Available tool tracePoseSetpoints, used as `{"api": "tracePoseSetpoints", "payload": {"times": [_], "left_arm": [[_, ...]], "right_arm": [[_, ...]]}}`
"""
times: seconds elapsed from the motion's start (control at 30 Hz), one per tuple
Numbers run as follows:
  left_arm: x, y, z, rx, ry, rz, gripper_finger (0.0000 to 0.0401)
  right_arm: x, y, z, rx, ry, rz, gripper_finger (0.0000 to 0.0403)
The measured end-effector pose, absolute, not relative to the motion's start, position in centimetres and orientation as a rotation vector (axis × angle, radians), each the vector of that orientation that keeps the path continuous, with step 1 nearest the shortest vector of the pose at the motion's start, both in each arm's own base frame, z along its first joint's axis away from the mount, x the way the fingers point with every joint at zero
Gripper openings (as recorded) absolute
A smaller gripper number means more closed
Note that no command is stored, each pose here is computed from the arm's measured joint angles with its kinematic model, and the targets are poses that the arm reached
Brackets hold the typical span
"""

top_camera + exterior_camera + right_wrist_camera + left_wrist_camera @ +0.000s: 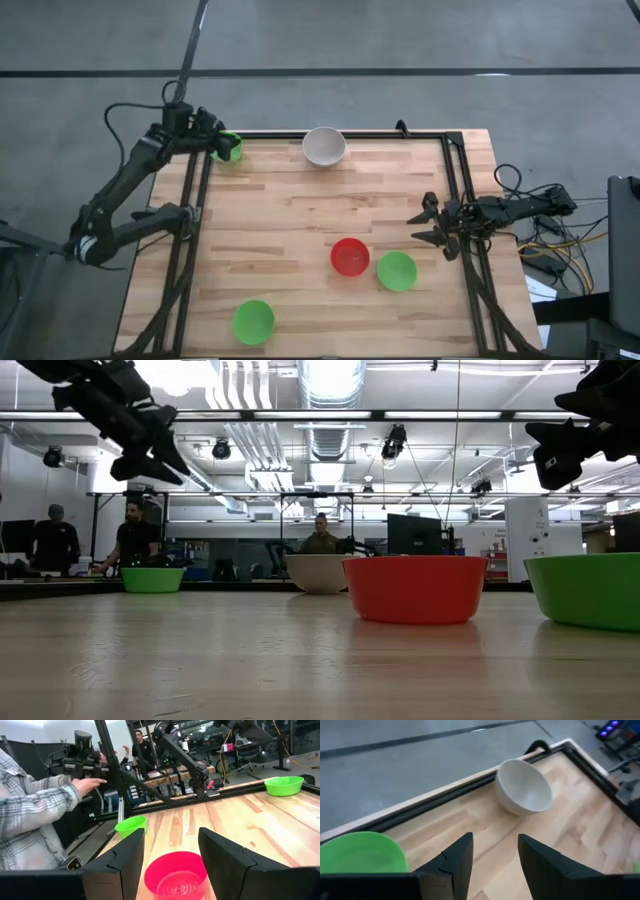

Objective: Nest bowls inside each other
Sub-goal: Stack the top green bowl on top of the white bowl

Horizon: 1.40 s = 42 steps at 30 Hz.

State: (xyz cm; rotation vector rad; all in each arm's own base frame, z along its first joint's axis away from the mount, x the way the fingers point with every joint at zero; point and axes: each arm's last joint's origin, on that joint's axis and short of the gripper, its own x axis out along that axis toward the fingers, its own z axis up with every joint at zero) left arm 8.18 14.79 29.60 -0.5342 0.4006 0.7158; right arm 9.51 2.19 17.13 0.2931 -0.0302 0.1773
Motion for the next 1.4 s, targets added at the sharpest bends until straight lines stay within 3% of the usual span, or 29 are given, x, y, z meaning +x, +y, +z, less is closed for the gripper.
{"api": "tracePoseSetpoints", "payload": {"times": [0.5, 0.9, 1.4], "left_arm": [[6.6, 12.8, 33.5, -0.437, 0.358, 0.887, 0.0161], [5.9, 11.5, 32.4, -0.449, 0.514, 0.872, 0.0161], [7.3, 14.5, 30.6, -0.595, 0.603, 0.872, 0.0161]], "right_arm": [[9.5, 2.2, 17.1, 0.293, -0.03, 0.177, 0.0183], [9.5, 2.2, 17.1, 0.293, -0.03, 0.177, 0.0183], [9.5, 2.2, 17.1, 0.293, -0.03, 0.178, 0.0183]]}}
